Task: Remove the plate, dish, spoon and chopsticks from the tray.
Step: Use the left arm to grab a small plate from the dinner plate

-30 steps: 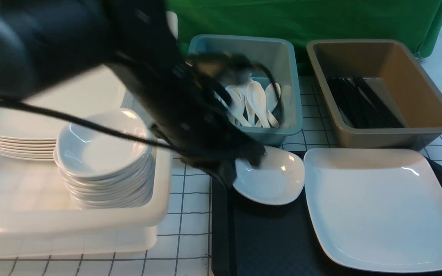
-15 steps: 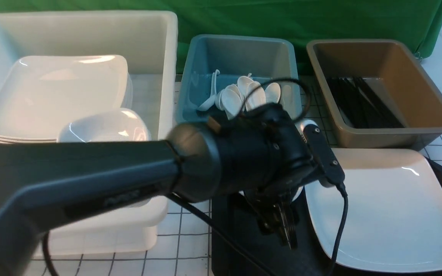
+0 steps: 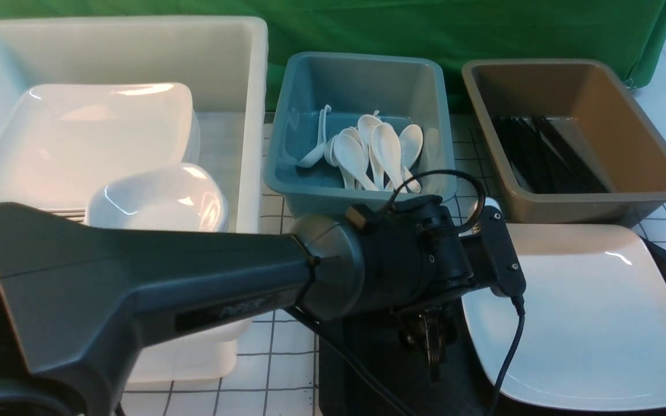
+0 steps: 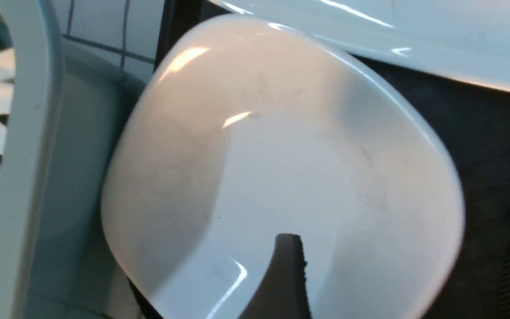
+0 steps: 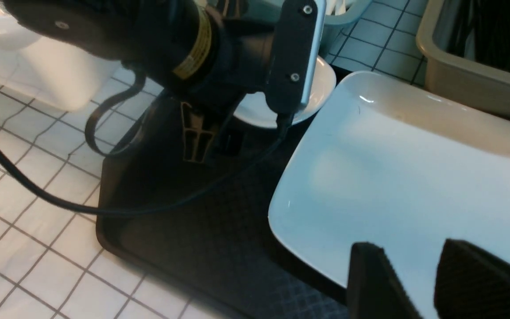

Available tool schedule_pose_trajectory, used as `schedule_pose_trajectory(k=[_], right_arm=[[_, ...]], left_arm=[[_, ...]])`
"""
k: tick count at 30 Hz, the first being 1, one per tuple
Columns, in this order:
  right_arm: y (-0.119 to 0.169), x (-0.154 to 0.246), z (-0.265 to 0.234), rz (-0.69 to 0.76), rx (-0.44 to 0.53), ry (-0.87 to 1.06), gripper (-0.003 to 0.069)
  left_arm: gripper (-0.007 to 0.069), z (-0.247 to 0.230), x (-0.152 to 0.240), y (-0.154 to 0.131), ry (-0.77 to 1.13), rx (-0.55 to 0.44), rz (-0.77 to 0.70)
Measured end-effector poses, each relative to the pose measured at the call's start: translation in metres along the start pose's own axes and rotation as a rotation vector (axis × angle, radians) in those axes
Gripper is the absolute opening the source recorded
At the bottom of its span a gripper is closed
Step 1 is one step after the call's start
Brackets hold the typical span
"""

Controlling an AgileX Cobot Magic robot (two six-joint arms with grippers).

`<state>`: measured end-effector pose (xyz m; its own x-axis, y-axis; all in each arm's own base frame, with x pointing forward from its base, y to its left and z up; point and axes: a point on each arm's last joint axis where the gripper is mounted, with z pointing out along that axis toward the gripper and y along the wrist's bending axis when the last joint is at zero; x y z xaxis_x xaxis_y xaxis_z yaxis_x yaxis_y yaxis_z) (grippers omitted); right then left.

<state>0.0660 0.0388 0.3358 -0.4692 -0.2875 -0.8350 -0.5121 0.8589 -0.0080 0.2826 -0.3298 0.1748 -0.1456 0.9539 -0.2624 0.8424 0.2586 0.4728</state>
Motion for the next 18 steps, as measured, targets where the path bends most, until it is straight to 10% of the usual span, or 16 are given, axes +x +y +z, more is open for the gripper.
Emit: schedule_pose_trajectory(k=[18], right_arm=[[0.0, 0.0, 0.0, 0.001, 0.0, 0.0, 0.0239]], left_arm=[[0.042, 0.028, 0.018, 0.017, 0.028, 0.014, -0.074]])
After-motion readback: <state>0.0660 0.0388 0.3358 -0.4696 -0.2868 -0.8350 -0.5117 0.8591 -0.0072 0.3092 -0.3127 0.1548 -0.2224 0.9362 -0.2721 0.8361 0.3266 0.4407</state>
